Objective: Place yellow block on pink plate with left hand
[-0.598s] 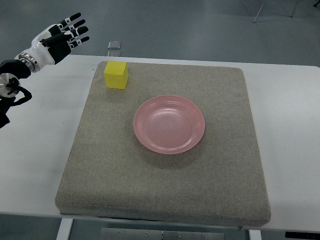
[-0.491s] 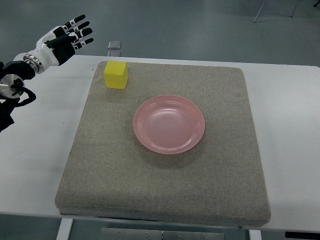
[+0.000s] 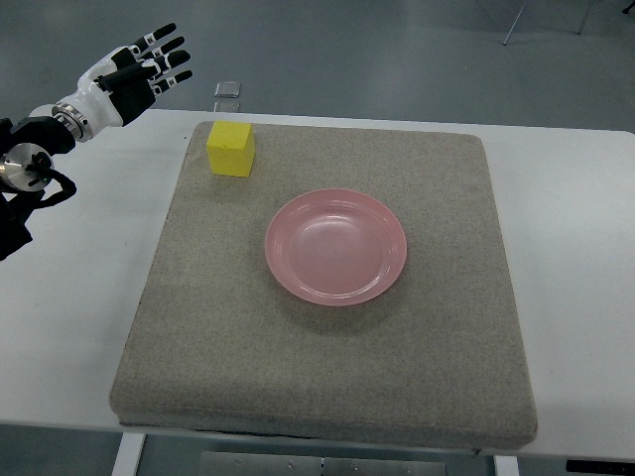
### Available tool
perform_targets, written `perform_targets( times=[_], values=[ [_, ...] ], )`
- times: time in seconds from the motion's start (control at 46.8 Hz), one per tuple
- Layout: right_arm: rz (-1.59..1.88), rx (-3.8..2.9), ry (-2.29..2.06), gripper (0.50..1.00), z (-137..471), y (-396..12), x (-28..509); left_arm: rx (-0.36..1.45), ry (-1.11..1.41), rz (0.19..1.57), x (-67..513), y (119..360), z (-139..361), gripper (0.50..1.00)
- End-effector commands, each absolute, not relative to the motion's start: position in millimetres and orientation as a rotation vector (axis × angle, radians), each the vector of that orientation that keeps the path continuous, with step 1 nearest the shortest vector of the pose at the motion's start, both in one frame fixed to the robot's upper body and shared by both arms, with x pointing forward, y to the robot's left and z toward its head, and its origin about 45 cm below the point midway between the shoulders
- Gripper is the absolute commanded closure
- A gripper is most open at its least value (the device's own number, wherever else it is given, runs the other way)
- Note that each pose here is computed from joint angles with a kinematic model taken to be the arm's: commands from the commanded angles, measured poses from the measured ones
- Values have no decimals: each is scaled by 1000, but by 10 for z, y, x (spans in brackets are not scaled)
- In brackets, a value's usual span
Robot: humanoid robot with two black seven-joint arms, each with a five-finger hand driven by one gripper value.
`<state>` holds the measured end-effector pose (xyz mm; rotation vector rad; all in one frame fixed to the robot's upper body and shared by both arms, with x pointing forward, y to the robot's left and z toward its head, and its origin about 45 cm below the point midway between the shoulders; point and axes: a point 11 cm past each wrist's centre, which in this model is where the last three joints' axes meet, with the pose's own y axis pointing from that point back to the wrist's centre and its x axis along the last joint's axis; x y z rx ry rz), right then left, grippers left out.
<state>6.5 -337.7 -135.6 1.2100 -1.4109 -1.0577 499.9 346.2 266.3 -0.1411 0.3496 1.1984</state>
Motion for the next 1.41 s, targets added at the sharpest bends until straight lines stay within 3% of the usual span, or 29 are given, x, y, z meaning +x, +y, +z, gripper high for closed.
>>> perform_targets(
  times=[0.0, 0.171, 0.491, 0.811, 1.025, 1.388],
  values=[
    [-1058, 1210, -1411, 576, -1356, -3377, 65, -73, 304, 1182, 4999, 3453, 2671, 504],
    [-1058, 1210, -1411, 576, -1356, -3377, 65, 157, 129, 1100, 5060, 3330, 2821, 506],
    [-1057, 1211, -1410, 576, -1356, -3376, 65, 542, -191, 988, 5144, 3332, 3095, 504],
    [-1058, 1210, -1411, 576, -1356, -3377, 65, 858, -435, 836, 5148, 3166, 3007, 506],
    [-1058, 1210, -1411, 576, -1356, -3377, 65, 977, -597, 809, 5160, 3076, 2899, 506],
    [-1057, 1211, -1410, 576, -1356, -3376, 65, 1022, -690, 788, 5202, 2811, 2706, 506]
  ],
)
